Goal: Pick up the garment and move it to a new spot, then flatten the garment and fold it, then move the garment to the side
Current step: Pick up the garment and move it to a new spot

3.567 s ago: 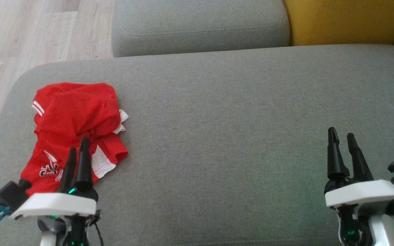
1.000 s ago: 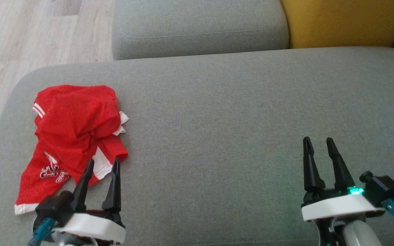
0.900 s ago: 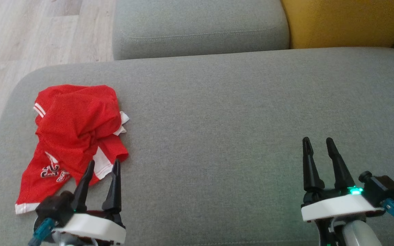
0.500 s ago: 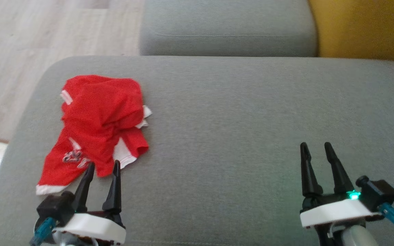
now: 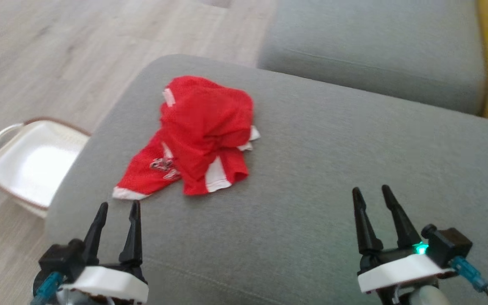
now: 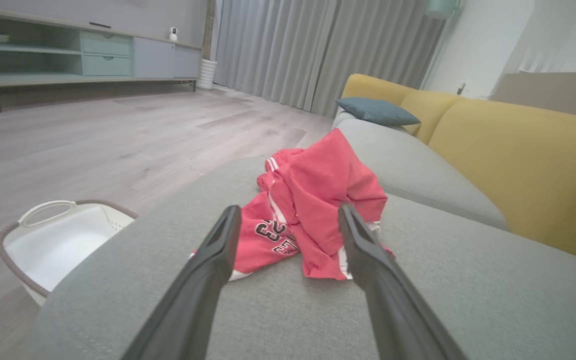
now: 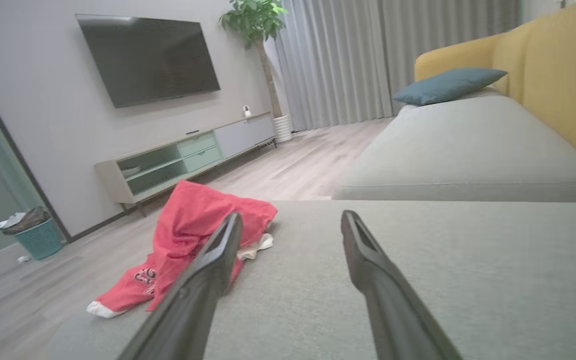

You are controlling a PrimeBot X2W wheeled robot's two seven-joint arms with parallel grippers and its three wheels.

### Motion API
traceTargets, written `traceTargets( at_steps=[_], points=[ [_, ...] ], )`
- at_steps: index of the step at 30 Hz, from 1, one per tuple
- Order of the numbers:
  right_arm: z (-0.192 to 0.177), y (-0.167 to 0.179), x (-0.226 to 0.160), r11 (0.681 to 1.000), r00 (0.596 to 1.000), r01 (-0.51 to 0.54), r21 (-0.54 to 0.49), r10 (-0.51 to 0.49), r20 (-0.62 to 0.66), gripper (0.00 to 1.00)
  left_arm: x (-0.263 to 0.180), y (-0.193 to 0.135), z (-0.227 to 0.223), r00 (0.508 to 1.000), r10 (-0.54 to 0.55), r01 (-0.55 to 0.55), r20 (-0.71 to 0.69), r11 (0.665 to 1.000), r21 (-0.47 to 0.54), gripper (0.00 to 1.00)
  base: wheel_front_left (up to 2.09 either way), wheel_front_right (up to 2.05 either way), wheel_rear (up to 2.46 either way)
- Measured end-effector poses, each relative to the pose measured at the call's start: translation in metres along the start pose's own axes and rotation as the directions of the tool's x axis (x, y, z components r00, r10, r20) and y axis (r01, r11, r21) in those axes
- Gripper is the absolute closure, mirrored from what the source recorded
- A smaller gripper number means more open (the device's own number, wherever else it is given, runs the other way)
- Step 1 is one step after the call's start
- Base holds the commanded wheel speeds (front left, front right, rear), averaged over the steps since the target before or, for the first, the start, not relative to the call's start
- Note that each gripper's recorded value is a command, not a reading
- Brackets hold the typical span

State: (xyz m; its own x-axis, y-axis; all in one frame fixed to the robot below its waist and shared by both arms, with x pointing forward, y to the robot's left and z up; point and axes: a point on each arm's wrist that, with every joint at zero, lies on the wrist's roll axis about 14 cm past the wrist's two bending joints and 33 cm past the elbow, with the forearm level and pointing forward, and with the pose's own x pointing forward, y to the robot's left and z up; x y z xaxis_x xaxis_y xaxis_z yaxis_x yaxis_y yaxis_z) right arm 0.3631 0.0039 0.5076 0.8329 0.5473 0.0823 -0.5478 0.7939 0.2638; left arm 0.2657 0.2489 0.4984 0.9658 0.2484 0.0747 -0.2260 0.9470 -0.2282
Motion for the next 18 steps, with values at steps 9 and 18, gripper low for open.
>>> traceTargets(
  at_steps=[9, 18],
  points=[
    [-0.023, 0.052, 0.015, 0.986, 0.983, -0.168, 0.021, 0.169, -0.071, 0.00, -0.032, 0.044, 0.017, 0.986, 0.156, -0.156, 0.057, 0.988, -0.005, 0.00, 0.00, 0.00, 0.00],
    [-0.028, 0.050, 0.019, 0.986, 0.982, -0.163, 0.025, 0.164, -0.089, 0.00, -0.032, 0.049, 0.021, 0.983, 0.170, -0.171, 0.066, 0.985, 0.007, 0.00, 0.00, 0.00, 0.00]
  ],
)
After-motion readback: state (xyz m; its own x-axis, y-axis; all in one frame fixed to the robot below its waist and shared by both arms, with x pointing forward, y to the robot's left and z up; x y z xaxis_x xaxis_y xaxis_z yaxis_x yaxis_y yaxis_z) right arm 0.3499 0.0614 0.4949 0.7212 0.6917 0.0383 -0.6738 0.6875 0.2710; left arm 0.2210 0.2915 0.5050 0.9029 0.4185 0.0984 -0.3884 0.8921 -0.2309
